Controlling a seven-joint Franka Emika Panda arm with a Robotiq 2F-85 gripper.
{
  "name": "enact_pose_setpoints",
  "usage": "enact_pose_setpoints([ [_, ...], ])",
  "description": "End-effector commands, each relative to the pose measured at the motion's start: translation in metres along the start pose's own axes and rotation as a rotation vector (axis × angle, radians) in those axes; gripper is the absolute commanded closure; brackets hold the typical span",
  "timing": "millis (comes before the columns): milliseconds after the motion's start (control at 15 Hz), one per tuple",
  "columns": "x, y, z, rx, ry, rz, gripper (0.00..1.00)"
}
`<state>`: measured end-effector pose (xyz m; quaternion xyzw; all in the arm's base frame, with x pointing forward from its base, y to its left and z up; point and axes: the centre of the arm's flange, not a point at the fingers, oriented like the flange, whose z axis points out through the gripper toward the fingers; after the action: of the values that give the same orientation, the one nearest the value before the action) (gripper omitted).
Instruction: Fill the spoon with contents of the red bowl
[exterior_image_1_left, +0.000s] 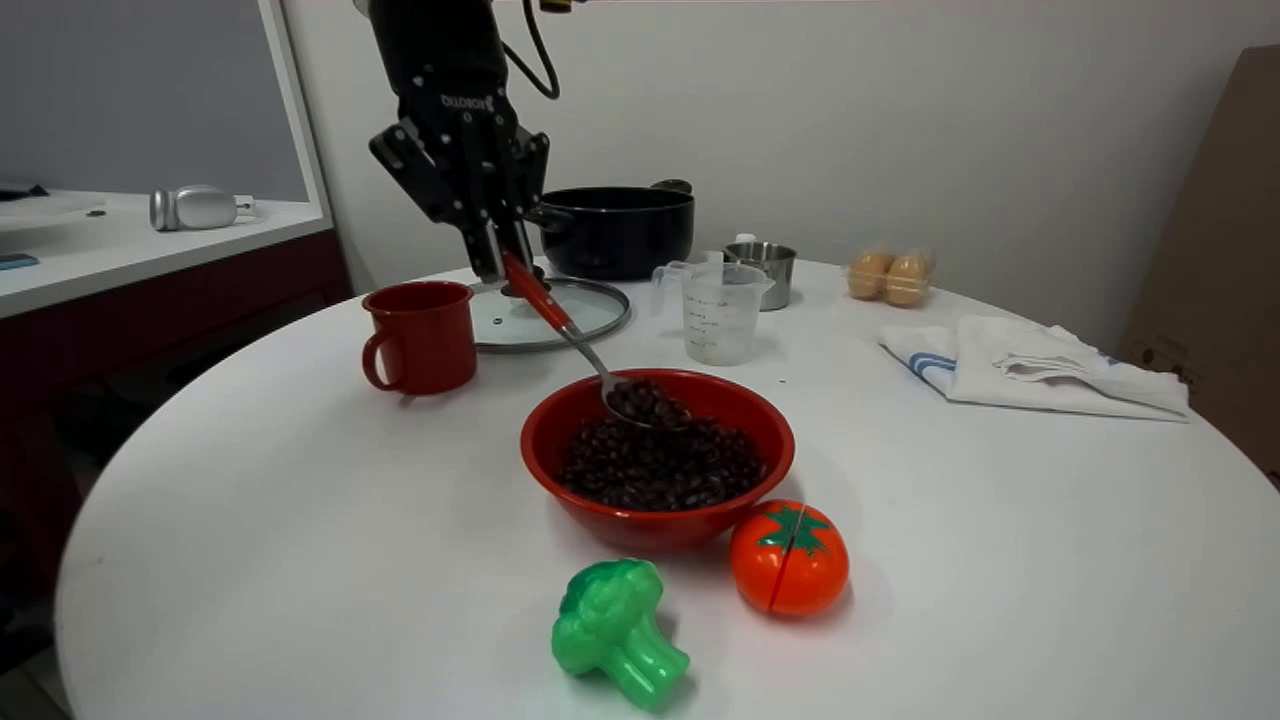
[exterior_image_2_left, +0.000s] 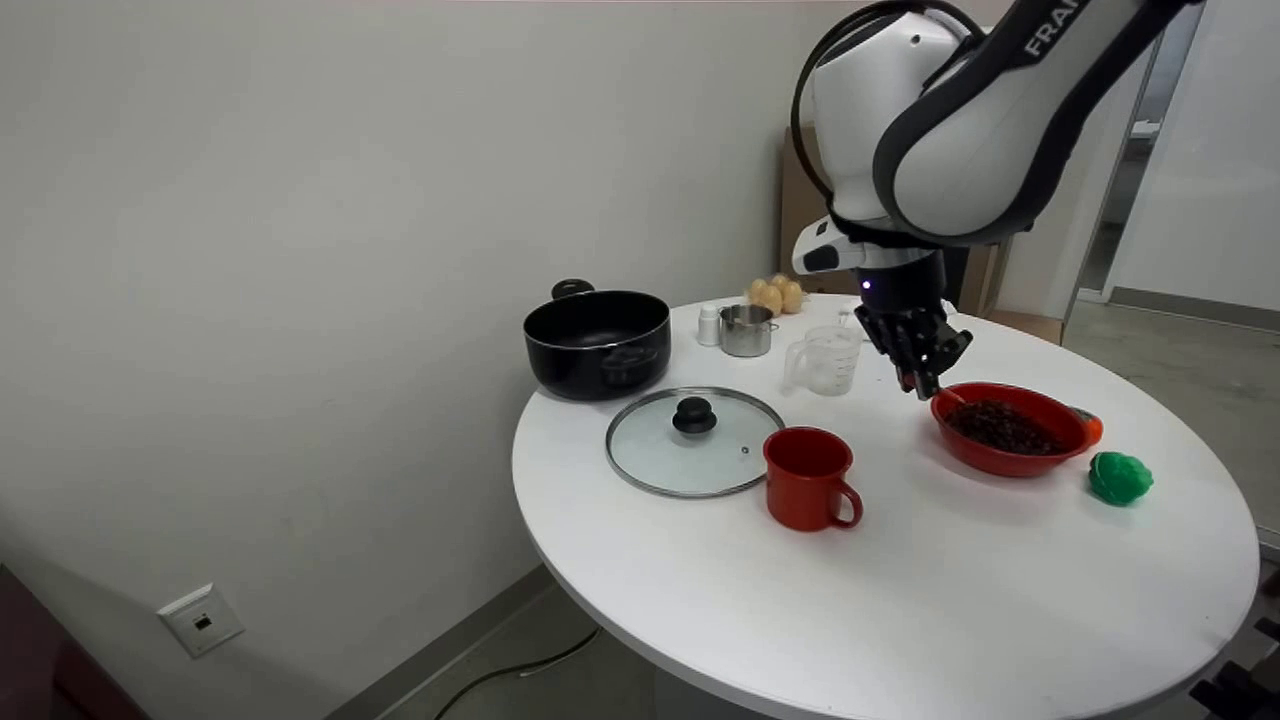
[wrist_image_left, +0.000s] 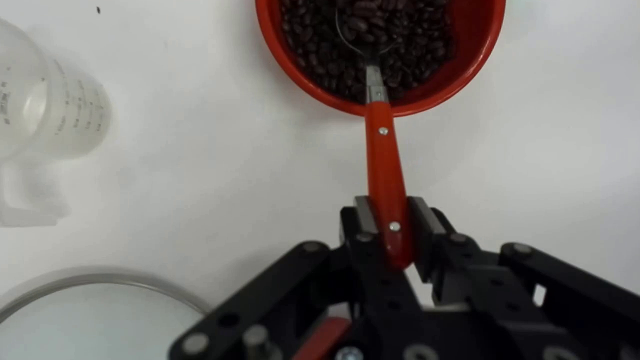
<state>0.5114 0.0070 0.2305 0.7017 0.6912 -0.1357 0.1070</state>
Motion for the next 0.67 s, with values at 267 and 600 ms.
enact_pose_setpoints([
  [267,0.003,0.032,0.029,0.041,0.127,0.055,0.95],
  [600,-0.013,0.046,0.026,0.054,0.197,0.131,0.95],
])
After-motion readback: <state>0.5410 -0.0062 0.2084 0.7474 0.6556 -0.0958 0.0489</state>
